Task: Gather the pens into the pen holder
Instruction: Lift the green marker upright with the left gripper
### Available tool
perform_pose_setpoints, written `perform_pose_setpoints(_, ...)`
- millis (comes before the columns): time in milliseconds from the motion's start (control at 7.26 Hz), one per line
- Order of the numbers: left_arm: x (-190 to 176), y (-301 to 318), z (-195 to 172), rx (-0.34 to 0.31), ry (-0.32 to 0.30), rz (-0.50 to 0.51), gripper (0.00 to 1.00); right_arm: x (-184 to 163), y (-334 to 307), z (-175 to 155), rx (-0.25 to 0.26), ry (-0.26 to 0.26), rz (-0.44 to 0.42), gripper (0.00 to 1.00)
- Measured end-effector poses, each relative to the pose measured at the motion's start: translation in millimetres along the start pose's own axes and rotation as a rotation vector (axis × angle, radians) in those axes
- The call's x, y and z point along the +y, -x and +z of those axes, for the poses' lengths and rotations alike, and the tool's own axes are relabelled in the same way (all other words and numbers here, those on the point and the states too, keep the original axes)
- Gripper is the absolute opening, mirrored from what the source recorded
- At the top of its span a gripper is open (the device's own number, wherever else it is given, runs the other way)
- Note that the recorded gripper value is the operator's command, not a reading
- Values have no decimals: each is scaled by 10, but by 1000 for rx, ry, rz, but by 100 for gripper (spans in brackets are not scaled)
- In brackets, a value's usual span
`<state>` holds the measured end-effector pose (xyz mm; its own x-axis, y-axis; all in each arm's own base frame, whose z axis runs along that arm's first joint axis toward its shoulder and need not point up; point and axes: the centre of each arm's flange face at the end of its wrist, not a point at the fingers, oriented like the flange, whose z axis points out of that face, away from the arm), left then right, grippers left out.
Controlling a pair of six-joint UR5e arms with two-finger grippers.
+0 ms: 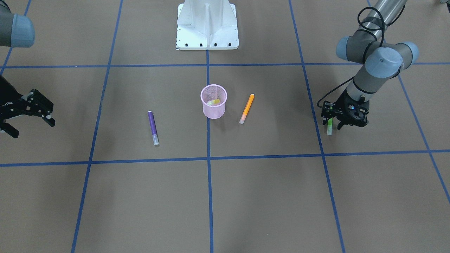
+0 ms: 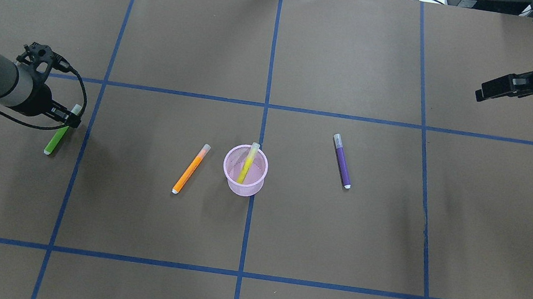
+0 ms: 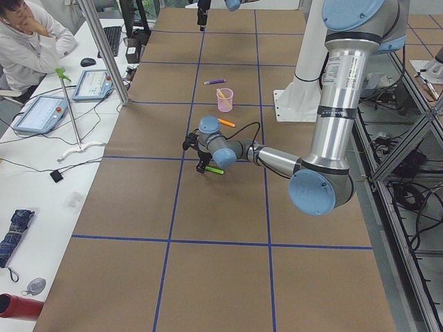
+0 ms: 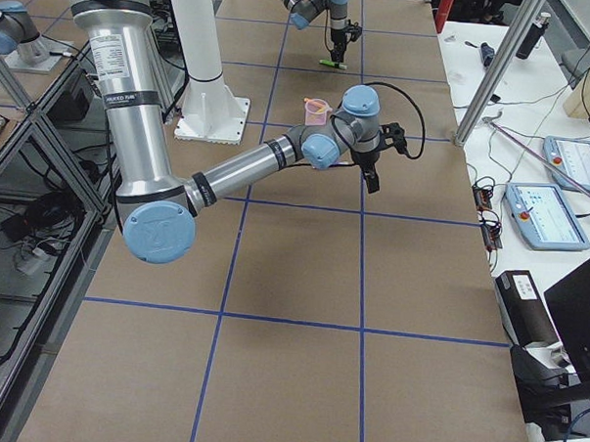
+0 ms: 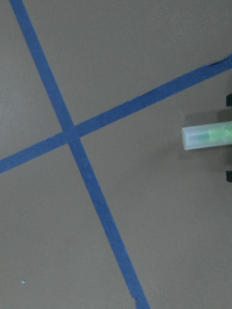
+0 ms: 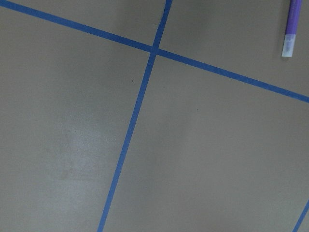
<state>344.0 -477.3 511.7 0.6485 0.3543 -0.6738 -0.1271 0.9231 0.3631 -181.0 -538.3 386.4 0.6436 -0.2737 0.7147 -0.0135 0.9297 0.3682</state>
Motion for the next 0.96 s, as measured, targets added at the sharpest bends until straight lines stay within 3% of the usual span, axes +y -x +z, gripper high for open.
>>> perform_pose_setpoints(413,24,-39,28,1,3,-6,39,15,-8,8,1,2,1,99)
perform_pose_setpoints(551,27,-45,31,1,3,-4,16,17,-11,9,1,3,2,99)
perform_pose_setpoints(689,29,-45,31,2,3,-3,0,17,-14,12,2,3,2,99)
perform_pose_setpoints(965,33,-48,21,3,2,4,0,15,-14,14,3,3,2,99)
